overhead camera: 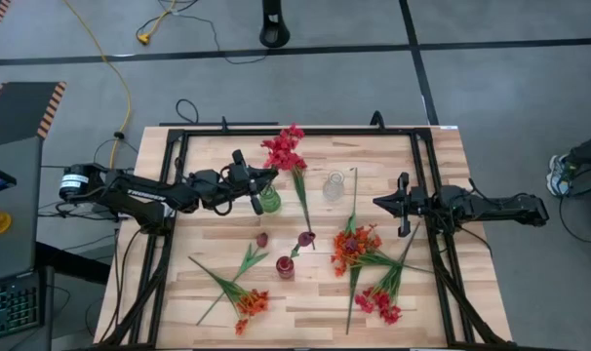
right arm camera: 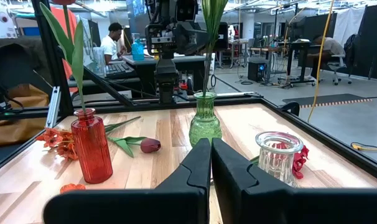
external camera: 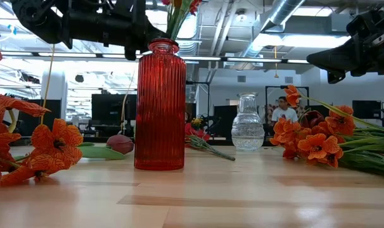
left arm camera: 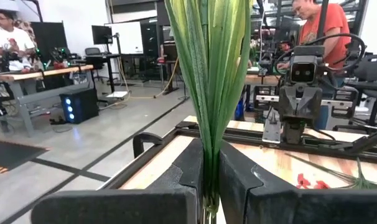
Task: Sort flowers into vase by color
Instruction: Put the left pink flowers into the green vase
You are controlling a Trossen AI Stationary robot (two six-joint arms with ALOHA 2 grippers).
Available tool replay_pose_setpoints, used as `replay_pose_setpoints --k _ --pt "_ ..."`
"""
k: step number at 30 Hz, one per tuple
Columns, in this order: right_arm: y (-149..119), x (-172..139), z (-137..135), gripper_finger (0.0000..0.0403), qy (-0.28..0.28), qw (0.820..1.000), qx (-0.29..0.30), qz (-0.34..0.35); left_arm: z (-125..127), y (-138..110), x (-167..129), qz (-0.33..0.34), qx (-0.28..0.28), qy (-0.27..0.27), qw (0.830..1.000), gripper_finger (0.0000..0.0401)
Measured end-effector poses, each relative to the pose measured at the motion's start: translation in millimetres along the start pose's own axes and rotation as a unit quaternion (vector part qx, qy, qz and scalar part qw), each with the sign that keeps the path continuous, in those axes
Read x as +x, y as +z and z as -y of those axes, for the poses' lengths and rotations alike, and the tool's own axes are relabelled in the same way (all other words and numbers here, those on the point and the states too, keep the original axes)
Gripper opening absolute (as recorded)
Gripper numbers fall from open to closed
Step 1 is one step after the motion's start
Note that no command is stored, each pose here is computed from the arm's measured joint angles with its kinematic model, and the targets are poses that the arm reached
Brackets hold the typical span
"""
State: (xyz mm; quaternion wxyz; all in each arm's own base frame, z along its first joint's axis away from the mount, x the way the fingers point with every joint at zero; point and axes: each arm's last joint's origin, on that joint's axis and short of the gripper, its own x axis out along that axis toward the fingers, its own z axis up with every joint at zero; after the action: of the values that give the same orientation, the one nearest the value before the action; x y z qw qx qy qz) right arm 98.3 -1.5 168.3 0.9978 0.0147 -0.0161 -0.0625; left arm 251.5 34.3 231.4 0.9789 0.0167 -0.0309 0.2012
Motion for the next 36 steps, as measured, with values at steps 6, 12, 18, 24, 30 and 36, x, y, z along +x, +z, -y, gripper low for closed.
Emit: replay_pose_setpoints --k 6,12,18,24,30,36 --pt "0.0 0.0 0.0 0.0043 0.000 1.000 0.000 0.000 0.1 -1.7 0.0 -0.009 0.005 0.000 1.000 0.0018" --pt "0.0 0.0 0.0 0.0043 0.000 1.000 0.000 0.000 0.1 -2.7 0.0 -0.014 0.016 -0.001 1.000 0.0037" --pt "0.0 0.0 0.0 0.0043 0.000 1.000 0.000 0.000 0.1 -3.9 -0.1 -0.020 0.013 -0.001 1.000 0.0094" --pt "0.0 0.0 0.0 0.0043 0.000 1.000 0.000 0.000 -0.1 -3.9 -0.1 -0.020 0.019 0.004 1.000 0.0160" --pt "0.8 0.0 0.1 0.0043 -0.003 1.000 0.002 0.004 -2.1 -3.9 -0.2 -0.021 0.020 0.039 0.999 0.0213" --pt "1.1 0.0 0.2 0.0045 -0.004 1.000 0.029 0.006 -4.0 1.0 -5.6 -0.033 0.032 0.038 0.998 0.0237"
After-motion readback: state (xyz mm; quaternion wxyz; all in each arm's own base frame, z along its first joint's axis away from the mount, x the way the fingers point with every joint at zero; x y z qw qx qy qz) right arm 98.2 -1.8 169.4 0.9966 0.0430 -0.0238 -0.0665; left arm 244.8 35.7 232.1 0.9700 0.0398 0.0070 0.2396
